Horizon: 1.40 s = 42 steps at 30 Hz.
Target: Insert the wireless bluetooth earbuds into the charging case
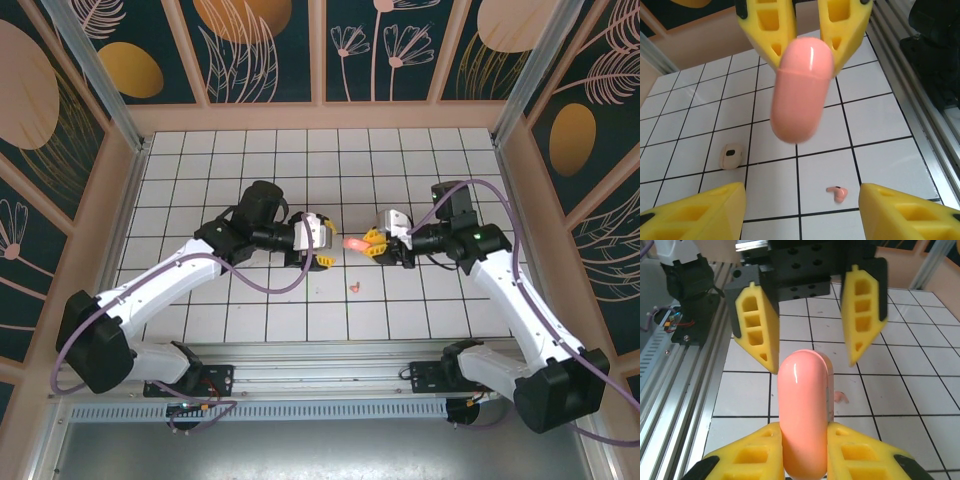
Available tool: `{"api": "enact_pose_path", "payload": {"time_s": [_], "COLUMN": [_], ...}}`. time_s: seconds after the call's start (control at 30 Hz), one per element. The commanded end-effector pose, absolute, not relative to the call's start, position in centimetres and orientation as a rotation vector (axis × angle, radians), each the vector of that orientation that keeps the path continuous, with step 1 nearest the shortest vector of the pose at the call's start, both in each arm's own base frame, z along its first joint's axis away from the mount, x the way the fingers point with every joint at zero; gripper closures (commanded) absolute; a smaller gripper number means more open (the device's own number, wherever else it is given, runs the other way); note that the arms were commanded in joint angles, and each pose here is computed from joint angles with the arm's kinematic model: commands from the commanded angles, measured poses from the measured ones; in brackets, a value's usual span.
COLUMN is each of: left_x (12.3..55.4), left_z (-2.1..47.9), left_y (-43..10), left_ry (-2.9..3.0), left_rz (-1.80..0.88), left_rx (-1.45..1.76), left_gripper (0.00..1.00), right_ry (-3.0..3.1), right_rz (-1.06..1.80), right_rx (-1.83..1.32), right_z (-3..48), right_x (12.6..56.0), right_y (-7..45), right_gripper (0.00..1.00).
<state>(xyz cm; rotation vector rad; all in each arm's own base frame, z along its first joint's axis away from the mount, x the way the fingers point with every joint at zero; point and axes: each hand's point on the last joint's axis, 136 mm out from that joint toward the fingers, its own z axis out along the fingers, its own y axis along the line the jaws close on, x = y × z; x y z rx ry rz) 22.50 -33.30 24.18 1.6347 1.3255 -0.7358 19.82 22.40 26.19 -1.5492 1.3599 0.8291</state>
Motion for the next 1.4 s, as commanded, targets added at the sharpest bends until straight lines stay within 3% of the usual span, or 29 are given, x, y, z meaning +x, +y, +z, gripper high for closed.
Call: {"api": "enact_pose_path", "payload": {"time_s": [0.0,0.73,1.03,1.2,1.37], "left_x": [22.0,20.9,20.8,20.8,20.3], "left_z": [25.0,24.6,24.6,24.5,24.4], "left_y": [-33.8,-34.1,-34.1,-34.3,-34.6], "left_ry": [1.276,1.228,1.241,1.277,1.287], "left_rz": [-0.778,-0.824,-0.844,-0.886,-1.019], "left_rx": [1.661,1.709,1.708,1.652,1.504], "left_gripper": [0.40,0.68,0.88,0.93,0.93], "right_ry": [1.309,1.272,1.276,1.298,1.250], "right_rz": [0.802,0.893,0.883,0.858,0.917], "right_rx": [-1.624,-1.678,-1.678,-1.606,-1.479], "right_z": [26.3,26.1,26.0,26.7,28.0], "right_x": [19.4,19.8,19.9,20.3,19.4], "right_y": [23.1,25.5,25.7,25.3,24.0], "right_gripper": [0.79,0.79,0.78,0.53,0.43]}}
